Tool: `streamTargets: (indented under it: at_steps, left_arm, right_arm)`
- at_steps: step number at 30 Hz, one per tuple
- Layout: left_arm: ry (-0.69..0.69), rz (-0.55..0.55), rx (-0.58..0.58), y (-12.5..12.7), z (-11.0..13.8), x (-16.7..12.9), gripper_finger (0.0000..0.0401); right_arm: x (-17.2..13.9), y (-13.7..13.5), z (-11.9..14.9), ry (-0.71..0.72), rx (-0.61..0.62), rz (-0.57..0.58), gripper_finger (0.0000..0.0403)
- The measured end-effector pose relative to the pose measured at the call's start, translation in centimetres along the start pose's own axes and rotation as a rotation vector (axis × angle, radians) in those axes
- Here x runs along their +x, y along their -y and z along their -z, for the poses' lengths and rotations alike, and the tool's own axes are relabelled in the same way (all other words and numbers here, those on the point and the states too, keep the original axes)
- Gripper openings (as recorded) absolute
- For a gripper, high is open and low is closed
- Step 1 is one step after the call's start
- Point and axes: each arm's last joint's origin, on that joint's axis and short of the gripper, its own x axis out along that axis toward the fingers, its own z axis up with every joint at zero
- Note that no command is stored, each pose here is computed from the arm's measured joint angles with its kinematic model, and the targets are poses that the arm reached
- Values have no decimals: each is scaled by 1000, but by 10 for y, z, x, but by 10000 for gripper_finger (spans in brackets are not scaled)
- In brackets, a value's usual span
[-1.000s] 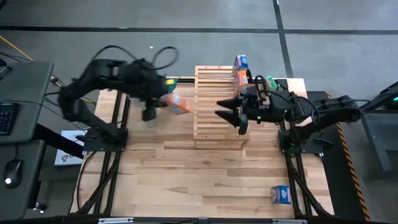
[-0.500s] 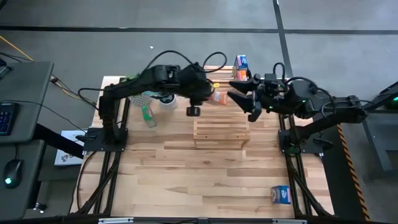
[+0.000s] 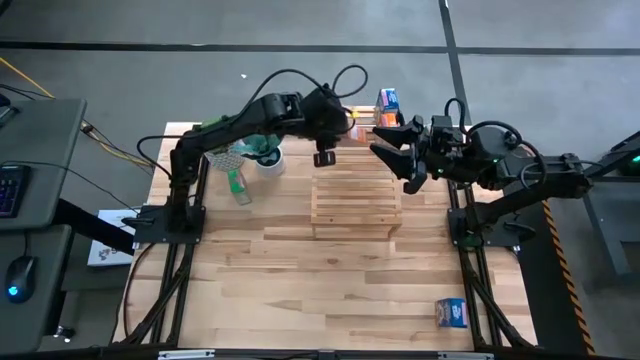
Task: Stack cereal on shelf
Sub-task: Put the orange cereal box aligned with the other orange cereal box on the shelf
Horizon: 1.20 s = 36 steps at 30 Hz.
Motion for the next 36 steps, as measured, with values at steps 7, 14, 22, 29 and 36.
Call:
streamTargets:
  at_steps: [7, 14, 22, 29, 36]
  left_arm:
    - [3, 119, -59, 0, 1, -10, 122]
    - [19, 122, -132, -10, -4, -4, 122]
    - [-44, 128, -177, -13, 1, 18, 122]
    - [-25, 109, -173, -14, -1, 24, 122]
    - [-23, 100, -172, -19, 0, 24, 150]
  right_arm:
    - [0, 0, 0, 0, -2, 0, 248]
    - [0, 0, 0, -1, -26, 0, 248]
    - [0, 0, 0, -2, -18, -3, 248]
    - [0, 0, 0, -1, -16, -5, 248]
    - [1, 0, 0, -1, -15, -7, 248]
